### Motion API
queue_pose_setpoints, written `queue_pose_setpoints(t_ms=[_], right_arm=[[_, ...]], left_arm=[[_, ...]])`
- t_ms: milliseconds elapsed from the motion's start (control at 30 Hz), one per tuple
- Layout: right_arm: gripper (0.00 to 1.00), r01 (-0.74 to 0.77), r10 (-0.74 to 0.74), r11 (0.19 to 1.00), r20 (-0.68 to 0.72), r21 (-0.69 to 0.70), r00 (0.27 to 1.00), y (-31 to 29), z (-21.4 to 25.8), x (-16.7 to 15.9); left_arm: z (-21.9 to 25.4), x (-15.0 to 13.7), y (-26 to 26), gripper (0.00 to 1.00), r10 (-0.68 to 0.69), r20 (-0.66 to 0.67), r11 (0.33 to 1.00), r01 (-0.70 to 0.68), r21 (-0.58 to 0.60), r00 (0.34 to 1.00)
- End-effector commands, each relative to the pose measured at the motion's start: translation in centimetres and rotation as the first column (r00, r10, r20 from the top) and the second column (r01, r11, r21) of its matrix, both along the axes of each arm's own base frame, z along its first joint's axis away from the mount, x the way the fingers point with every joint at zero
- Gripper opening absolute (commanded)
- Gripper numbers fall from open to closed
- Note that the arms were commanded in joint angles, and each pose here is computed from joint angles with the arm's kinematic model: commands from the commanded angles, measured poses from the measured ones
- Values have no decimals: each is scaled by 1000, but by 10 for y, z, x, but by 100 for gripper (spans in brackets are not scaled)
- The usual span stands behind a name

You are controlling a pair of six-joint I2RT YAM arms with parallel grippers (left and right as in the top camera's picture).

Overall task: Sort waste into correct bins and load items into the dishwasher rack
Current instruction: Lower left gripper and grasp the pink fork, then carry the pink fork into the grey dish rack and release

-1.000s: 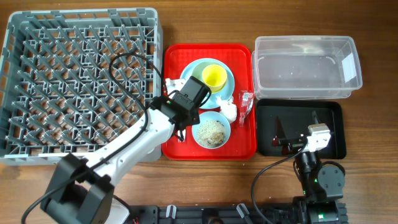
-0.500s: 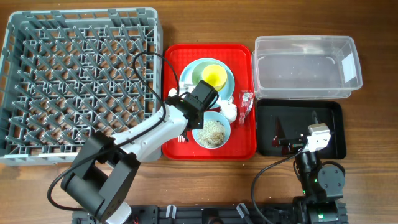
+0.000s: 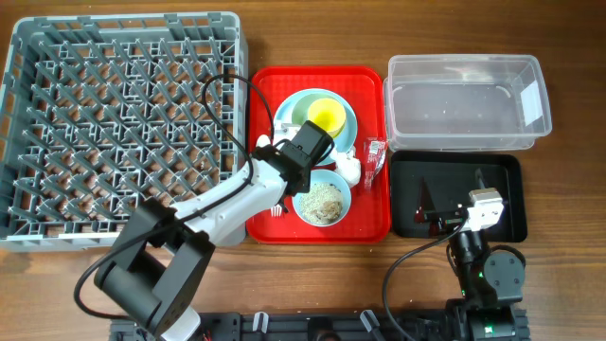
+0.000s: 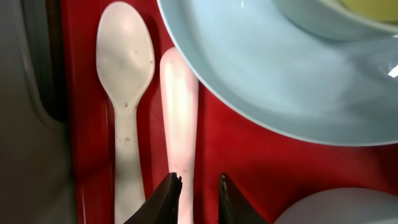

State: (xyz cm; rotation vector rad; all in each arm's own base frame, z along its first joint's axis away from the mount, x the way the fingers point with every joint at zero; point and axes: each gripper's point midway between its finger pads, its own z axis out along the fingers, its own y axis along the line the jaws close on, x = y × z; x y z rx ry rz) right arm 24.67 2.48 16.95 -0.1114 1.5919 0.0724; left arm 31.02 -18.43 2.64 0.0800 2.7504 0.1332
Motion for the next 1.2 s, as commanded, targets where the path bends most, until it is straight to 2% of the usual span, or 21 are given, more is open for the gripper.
queue_pose_setpoints(t_ms=[0, 33, 67, 167, 200, 300, 600, 633, 733, 1000, 1167], right_arm=[[100, -6, 6, 1000, 6, 2, 1000, 1, 2, 0], [99, -6, 6, 1000, 6, 2, 1000, 1, 2, 0], [100, -6, 6, 1000, 6, 2, 1000, 1, 2, 0], [100, -6, 6, 1000, 6, 2, 1000, 1, 2, 0], [100, -6, 6, 1000, 6, 2, 1000, 1, 2, 0], [100, -6, 6, 1000, 6, 2, 1000, 1, 2, 0], [100, -6, 6, 1000, 6, 2, 1000, 1, 2, 0], [100, -6, 6, 1000, 6, 2, 1000, 1, 2, 0], [100, -6, 6, 1000, 6, 2, 1000, 1, 2, 0], [100, -6, 6, 1000, 6, 2, 1000, 1, 2, 0], [100, -6, 6, 1000, 6, 2, 1000, 1, 2, 0]], left_arm=[[-23, 1, 13, 27, 41, -29, 998, -39, 53, 999], [-26, 1, 14, 34, 52, -33, 997, -50, 56, 998], [-30, 2, 17, 36, 78, -36, 996, -76, 54, 996], [-29, 5, 20, 35, 117, -31, 992, -115, 41, 993], [-29, 5, 21, 34, 117, -31, 992, -116, 40, 993], [-32, 0, 13, 19, 105, -67, 995, -105, 3, 992], [-33, -2, 9, 15, 98, -82, 995, -99, -16, 992], [-33, -2, 10, 9, 98, -79, 995, -100, -14, 992], [-25, 3, 15, 5, 101, -41, 995, -101, 7, 994], [11, 10, 14, 4, 106, 37, 994, -105, -40, 994], [11, 6, 15, 4, 104, 22, 994, -103, -37, 994]])
